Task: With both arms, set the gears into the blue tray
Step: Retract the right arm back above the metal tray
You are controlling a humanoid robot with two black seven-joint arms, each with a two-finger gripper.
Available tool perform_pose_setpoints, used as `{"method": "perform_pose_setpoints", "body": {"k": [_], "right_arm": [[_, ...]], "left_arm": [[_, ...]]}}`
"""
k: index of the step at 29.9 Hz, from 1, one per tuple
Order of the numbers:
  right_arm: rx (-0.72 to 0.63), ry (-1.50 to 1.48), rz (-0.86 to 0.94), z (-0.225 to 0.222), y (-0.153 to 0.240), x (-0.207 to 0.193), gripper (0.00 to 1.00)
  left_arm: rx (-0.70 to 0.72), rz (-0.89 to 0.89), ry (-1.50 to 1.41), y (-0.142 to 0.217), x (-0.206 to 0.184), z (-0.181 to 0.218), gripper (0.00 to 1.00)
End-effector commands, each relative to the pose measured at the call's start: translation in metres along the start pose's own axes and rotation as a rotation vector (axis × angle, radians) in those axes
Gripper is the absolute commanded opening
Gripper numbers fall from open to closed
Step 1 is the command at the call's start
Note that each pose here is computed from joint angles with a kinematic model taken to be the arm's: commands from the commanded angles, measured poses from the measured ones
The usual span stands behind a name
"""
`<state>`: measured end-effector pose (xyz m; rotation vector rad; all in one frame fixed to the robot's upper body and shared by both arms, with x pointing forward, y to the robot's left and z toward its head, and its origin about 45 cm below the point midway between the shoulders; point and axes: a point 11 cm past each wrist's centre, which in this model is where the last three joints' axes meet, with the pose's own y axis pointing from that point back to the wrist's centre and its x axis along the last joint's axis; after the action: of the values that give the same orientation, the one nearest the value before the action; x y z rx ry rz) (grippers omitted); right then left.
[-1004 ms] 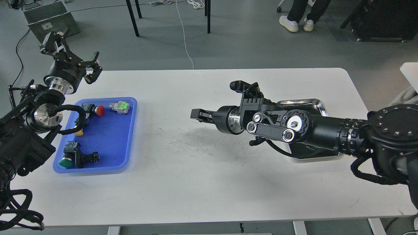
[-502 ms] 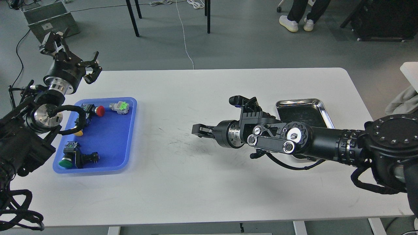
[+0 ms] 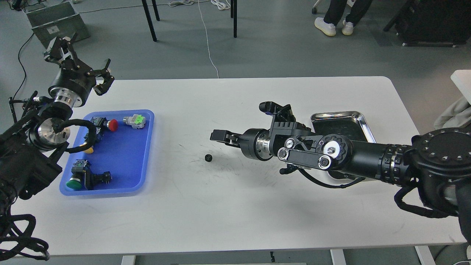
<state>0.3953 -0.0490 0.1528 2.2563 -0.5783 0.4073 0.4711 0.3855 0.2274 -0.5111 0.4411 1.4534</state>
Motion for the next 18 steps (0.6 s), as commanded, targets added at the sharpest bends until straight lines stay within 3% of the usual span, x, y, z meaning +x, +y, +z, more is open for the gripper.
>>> {"method": "perform_pose_setpoints", "body": {"k": [1,6,14,18], "right_arm": [[0.019,-0.058,0.099,-0.007,0.003,0.034,0.94],[0.062,-0.167,0.225,-0.016,0.011,0.079,0.94],[0.257,-0.427,0.359,-0.054,0.033,0.131,0.95],[0.339,-0.668,0.455,-0.024,0.061,0.162,0.96]], "left_arm": [[-0.001,0.008,-0.001,-0.001,0.000,0.000,0.99],[-0.004,0.037,-0.012,-0.002,0.006,0.004,0.99],[0.014,0.002,-0.050,-0.007,-0.001,0.006,0.99],[0.042,-0.056,-0.155,-0.018,-0.021,0.009,0.99]]}}
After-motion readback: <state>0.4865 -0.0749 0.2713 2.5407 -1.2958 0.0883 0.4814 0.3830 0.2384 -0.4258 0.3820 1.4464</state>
